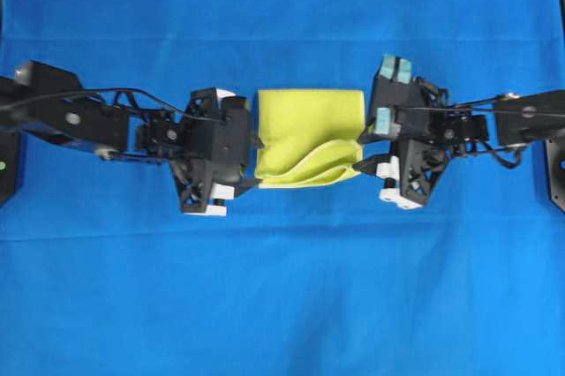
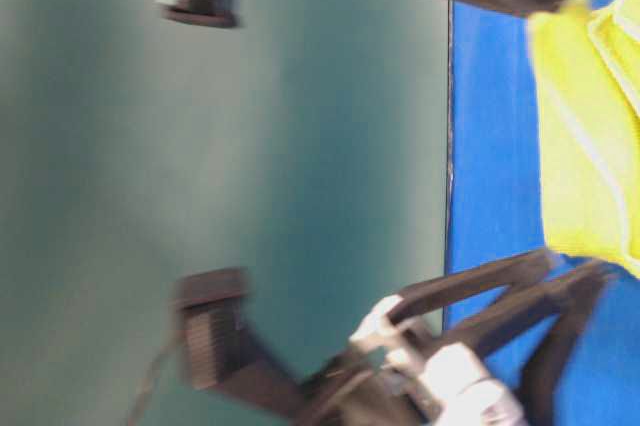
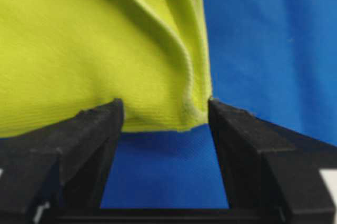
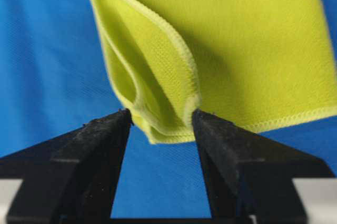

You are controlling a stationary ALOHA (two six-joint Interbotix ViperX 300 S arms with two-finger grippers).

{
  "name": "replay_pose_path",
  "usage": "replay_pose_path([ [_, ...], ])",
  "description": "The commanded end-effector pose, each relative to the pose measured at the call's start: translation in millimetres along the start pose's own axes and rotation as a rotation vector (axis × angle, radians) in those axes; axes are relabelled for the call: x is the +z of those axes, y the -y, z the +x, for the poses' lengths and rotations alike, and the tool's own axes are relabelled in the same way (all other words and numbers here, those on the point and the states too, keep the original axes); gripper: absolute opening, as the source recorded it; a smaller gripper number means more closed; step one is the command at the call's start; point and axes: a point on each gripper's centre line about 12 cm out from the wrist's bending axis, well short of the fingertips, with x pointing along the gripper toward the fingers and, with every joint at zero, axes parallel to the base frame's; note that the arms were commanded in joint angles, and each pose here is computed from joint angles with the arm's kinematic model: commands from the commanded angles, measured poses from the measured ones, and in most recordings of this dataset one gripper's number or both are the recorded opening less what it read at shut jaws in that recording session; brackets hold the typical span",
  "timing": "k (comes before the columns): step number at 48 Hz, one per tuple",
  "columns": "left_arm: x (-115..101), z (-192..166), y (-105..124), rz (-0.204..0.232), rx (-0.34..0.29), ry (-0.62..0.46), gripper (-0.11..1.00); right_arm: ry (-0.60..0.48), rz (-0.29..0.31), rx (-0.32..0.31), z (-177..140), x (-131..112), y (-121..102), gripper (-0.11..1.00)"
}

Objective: Fold the yellow towel.
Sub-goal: 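Release the towel and retract both grippers outward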

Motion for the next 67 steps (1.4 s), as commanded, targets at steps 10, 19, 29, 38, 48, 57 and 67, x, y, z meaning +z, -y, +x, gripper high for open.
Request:
replay_pose_path([
  [10,40,-66,-4,0.007,0.009,0.119,0.60,0.156,-0.044,0.004,-66,34,-4,0.56],
  [19,43,-107,-4,0.006,0.017,0.208,0.60,0.280,-0.081,0.010,-109,32,0,0.55],
  [29,32,-156,-4,0.005,0.032,0.338,0.60,0.410,-0.097,0.020,-151,21,5,0.55],
  [38,9,-190,-2,0.002,0.042,0.412,0.60,0.500,-0.104,0.021,-168,-3,14,0.55],
  [48,-25,-214,1,-0.019,0.045,0.478,0.60,0.598,-0.081,0.015,-174,-31,27,0.55],
  [57,-54,-226,3,-0.026,0.050,0.524,0.60,0.610,-0.054,-0.018,-165,-54,39,0.55],
  [67,-74,-231,5,-0.030,0.052,0.562,0.58,0.634,-0.041,0.007,-154,-69,40,0.55],
])
